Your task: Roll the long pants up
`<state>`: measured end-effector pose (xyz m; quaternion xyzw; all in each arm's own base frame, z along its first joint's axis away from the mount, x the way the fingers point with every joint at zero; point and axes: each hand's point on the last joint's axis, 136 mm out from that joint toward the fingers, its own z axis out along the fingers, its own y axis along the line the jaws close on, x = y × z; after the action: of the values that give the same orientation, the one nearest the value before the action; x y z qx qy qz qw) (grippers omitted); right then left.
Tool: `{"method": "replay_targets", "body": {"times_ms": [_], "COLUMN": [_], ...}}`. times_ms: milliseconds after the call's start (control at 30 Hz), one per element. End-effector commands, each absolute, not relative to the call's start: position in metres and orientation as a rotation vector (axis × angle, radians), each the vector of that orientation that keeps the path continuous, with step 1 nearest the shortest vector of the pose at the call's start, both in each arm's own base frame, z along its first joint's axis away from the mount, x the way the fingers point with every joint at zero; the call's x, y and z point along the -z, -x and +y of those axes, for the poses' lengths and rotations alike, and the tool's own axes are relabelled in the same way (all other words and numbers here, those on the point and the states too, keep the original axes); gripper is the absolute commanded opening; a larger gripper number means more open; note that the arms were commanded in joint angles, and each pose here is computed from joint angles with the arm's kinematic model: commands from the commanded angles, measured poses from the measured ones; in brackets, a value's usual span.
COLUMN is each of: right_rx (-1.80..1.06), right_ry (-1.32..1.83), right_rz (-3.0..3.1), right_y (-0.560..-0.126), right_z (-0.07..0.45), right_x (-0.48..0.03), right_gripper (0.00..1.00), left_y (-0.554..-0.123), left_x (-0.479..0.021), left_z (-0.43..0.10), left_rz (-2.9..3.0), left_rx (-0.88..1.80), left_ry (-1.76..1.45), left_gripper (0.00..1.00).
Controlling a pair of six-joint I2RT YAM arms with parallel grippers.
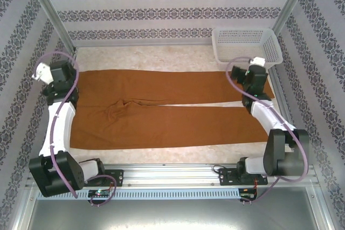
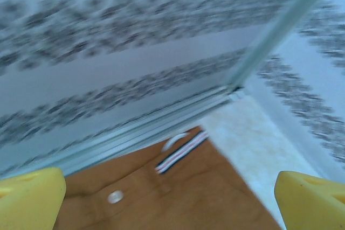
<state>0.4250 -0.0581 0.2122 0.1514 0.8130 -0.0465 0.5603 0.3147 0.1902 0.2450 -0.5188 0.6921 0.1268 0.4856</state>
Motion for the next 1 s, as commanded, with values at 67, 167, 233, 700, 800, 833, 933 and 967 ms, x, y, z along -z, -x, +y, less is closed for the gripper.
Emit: {"method": "replay_targets", "body": {"times_ms": [67, 167, 233, 700, 800, 833, 933, 967], "right_rx": [0.043, -0.072, -0.151, -0.236, -0.252, -0.249, -0.249, -0.250], "right_ry": [-0.630, -0.747, -0.846, -1.164, -1.290, -1.323, -1.418, -1.446], "right_rz": [2.159, 2.157, 2.127, 2.070, 2.055, 2.053, 2.047, 2.041], "right_y": [-0.382, -0.367, -0.354, -0.291, -0.273, -0.267, -0.250, -0.245], "right_z": [-0.073, -0.081, -0.090, -0.119, -0.129, -0.132, -0.139, -0.141], "right_x": [-0.167, -0.160, -0.154, -0.124, -0.113, -0.110, -0.098, -0.095], "right_gripper": [0.97, 0.96, 0.95, 0.94, 0.93, 0.92, 0.92, 0.92], "left_y": [-0.186, -0.150, -0.141, -0.144, -0.146, -0.147, -0.151, -0.152], "left_x": [-0.125, -0.096, -0.083, -0.033, -0.020, -0.017, -0.006, -0.005], "left_z": [0.190, 0.190, 0.190, 0.212, 0.214, 0.214, 0.216, 0.216], "left_rz": [1.767, 1.634, 1.583, 1.571, 1.603, 1.603, 1.592, 1.589], "left_rx": [-0.413, -0.325, -0.275, -0.318, -0.329, -0.324, -0.306, -0.300], "left_ry": [1.895, 2.095, 2.157, 2.261, 2.292, 2.296, 2.296, 2.297], "left_gripper": [0.87, 0.95, 1.00, 1.00, 1.00, 1.00, 0.99, 0.99]}}
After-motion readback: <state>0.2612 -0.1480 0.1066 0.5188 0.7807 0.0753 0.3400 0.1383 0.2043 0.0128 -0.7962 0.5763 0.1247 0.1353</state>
